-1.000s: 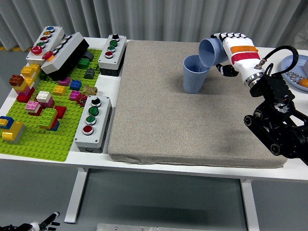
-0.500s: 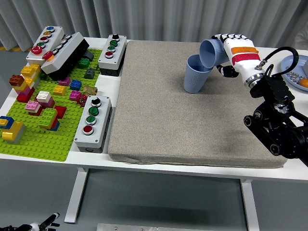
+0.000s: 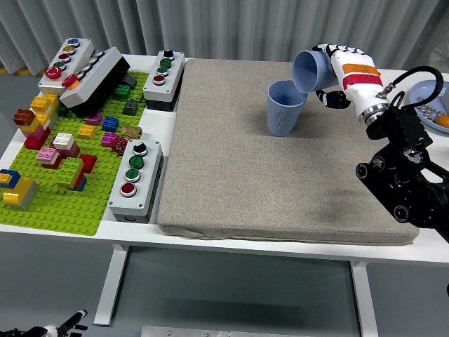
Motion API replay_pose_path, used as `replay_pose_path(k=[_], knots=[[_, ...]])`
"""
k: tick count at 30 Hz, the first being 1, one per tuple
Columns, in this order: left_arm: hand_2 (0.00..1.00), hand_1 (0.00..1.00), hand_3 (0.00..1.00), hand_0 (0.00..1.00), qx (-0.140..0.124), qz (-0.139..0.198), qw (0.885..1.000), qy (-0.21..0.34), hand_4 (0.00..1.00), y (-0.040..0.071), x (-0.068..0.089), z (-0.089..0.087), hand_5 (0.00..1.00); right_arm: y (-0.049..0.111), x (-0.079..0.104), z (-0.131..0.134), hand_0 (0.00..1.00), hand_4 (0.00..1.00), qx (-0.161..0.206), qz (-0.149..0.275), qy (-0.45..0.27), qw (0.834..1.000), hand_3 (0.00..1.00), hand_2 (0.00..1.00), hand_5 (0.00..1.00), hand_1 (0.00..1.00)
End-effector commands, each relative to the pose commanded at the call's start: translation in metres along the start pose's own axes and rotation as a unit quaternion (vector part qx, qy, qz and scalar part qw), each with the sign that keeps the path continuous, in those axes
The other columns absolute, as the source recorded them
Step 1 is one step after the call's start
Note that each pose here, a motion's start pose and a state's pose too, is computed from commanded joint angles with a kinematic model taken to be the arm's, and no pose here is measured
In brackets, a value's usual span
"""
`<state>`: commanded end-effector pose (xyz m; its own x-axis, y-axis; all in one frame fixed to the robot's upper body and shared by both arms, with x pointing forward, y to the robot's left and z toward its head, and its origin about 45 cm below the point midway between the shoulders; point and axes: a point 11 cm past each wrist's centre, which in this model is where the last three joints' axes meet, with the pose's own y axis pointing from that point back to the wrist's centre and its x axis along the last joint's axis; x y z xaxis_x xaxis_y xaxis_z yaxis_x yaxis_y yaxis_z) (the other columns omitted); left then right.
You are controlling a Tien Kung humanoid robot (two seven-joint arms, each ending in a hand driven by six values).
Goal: Pick cup pour cup place
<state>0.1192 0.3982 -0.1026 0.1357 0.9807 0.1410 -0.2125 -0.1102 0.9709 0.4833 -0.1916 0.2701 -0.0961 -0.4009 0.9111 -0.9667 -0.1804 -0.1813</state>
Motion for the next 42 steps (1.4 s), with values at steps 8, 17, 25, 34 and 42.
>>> replay_pose_path(k=[8, 17, 25, 34, 42], knots=[[0.906, 0.840, 0.794, 0.850, 0.000, -0.001, 1.000, -0.001, 0.618, 0.000, -0.001, 0.001, 0.998, 0.000, 0.002, 0.030, 0.826, 0.502, -0.075, 0.001, -0.170, 0.983, 0.550, 0.564, 0.002, 0.672], [0.906, 0.840, 0.794, 0.850, 0.000, -0.002, 1.000, -0.001, 0.617, 0.000, -0.003, 0.000, 0.998, 0.010, -0.013, 0.063, 0.826, 0.502, -0.168, -0.002, -0.373, 0.913, 0.548, 0.564, 0.002, 0.670], [0.906, 0.840, 0.794, 0.850, 0.003, -0.004, 1.000, -0.002, 0.616, -0.001, -0.004, -0.003, 0.998, 0.026, -0.035, 0.081, 0.824, 0.501, -0.218, 0.002, -0.453, 0.865, 0.545, 0.563, 0.002, 0.670], [0.906, 0.840, 0.795, 0.850, 0.006, -0.005, 1.000, -0.004, 0.616, -0.001, -0.005, -0.006, 0.998, 0.045, -0.055, 0.087, 0.824, 0.501, -0.230, -0.001, -0.434, 0.871, 0.545, 0.563, 0.002, 0.670], [0.906, 0.840, 0.794, 0.850, 0.006, -0.007, 1.000, -0.005, 0.615, -0.001, -0.007, -0.007, 0.998, 0.056, -0.068, 0.096, 0.823, 0.502, -0.246, -0.001, -0.505, 0.827, 0.547, 0.564, 0.002, 0.671]])
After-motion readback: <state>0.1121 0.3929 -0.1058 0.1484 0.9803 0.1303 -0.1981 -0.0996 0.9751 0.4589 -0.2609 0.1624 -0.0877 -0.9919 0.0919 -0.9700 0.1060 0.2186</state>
